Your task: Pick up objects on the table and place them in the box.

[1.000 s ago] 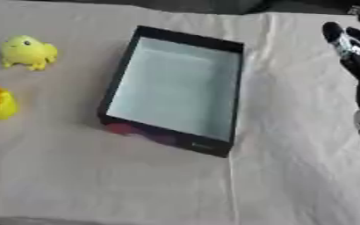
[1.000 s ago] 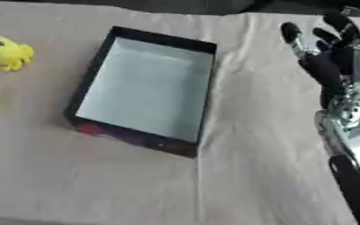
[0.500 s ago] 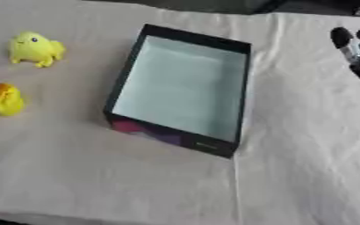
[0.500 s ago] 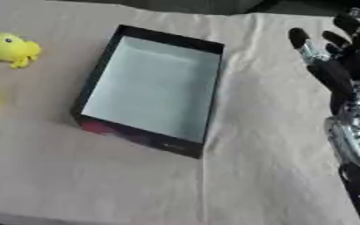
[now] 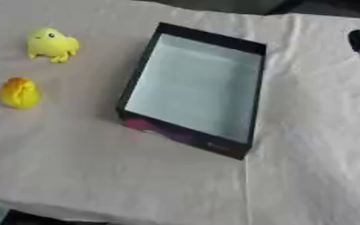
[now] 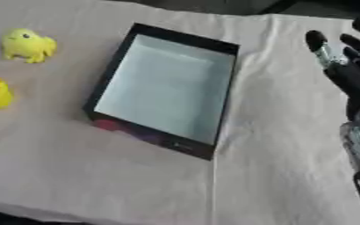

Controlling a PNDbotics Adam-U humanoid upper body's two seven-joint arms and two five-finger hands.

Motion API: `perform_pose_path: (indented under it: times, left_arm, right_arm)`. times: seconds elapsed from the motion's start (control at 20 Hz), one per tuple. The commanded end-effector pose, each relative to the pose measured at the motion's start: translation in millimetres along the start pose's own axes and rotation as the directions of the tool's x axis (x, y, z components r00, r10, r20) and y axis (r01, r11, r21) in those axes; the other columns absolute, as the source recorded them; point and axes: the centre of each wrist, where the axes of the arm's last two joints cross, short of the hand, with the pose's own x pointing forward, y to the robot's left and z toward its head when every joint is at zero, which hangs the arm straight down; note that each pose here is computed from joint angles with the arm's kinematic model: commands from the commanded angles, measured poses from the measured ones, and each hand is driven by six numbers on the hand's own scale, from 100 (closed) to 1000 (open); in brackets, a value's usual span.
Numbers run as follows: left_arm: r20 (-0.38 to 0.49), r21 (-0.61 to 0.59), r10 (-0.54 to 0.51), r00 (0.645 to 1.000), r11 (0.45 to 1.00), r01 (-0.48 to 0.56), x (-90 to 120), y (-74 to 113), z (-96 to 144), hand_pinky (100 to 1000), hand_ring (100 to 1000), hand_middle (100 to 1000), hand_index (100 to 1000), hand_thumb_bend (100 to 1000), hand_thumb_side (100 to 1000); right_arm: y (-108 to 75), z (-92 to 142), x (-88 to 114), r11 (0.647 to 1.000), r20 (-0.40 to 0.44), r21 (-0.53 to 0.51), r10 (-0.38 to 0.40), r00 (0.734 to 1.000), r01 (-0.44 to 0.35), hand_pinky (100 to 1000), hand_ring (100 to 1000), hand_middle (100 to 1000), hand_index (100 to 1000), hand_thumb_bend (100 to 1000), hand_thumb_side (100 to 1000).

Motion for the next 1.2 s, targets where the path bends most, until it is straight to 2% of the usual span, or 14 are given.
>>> perform_pose_path:
  times: [0.05,0.4,0.7,0.8,0.95,1.05,1.2]
  left_arm:
    - [0.051,-0.013,-0.035,0.998,0.999,0.035,12.2,6.4,-10.2,818,706,737,840,1000,462]
    - [0.062,-0.037,-0.102,0.993,0.994,0.104,16.0,10.0,-12.8,815,702,728,842,1000,457]
    - [0.098,-0.143,-0.288,0.953,0.943,0.299,29.4,15.4,-15.7,807,698,713,856,1000,378]
    - [0.122,-0.202,-0.364,0.923,0.902,0.382,36.6,18.8,-16.9,804,699,717,865,1000,318]
    - [0.181,-0.298,-0.469,0.865,0.812,0.502,51.3,23.5,-19.6,805,710,736,886,1000,280]
    - [0.213,-0.389,-0.529,0.822,0.726,0.568,60.3,26.3,-20.7,811,720,750,900,1000,262]
    - [0.253,-0.513,-0.615,0.747,0.569,0.642,72.7,31.0,-24.5,822,739,766,911,972,250]
  right_arm:
    - [-3.7,-4.7,8.6,1.000,0.034,0.011,0.018,0.999,-0.019,924,841,859,841,735,305]
    - [-4.5,-4.5,7.6,1.000,0.030,0.010,0.021,0.999,-0.021,923,841,859,841,734,305]
    - [-5.7,-3.6,6.1,1.000,0.024,0.012,0.028,0.999,-0.028,923,841,860,841,738,299]
    - [-6.4,-3.5,6.0,0.999,0.023,0.013,0.032,0.999,-0.032,923,841,860,841,740,296]
    - [-7.0,-3.7,6.5,0.999,0.023,0.018,0.037,0.999,-0.037,923,841,860,841,742,294]
    - [-7.4,-3.7,6.6,0.999,0.023,0.021,0.041,0.999,-0.041,923,841,860,841,744,292]
    - [-8.3,-3.2,5.9,0.999,0.019,0.023,0.045,0.999,-0.046,923,841,858,841,744,291]
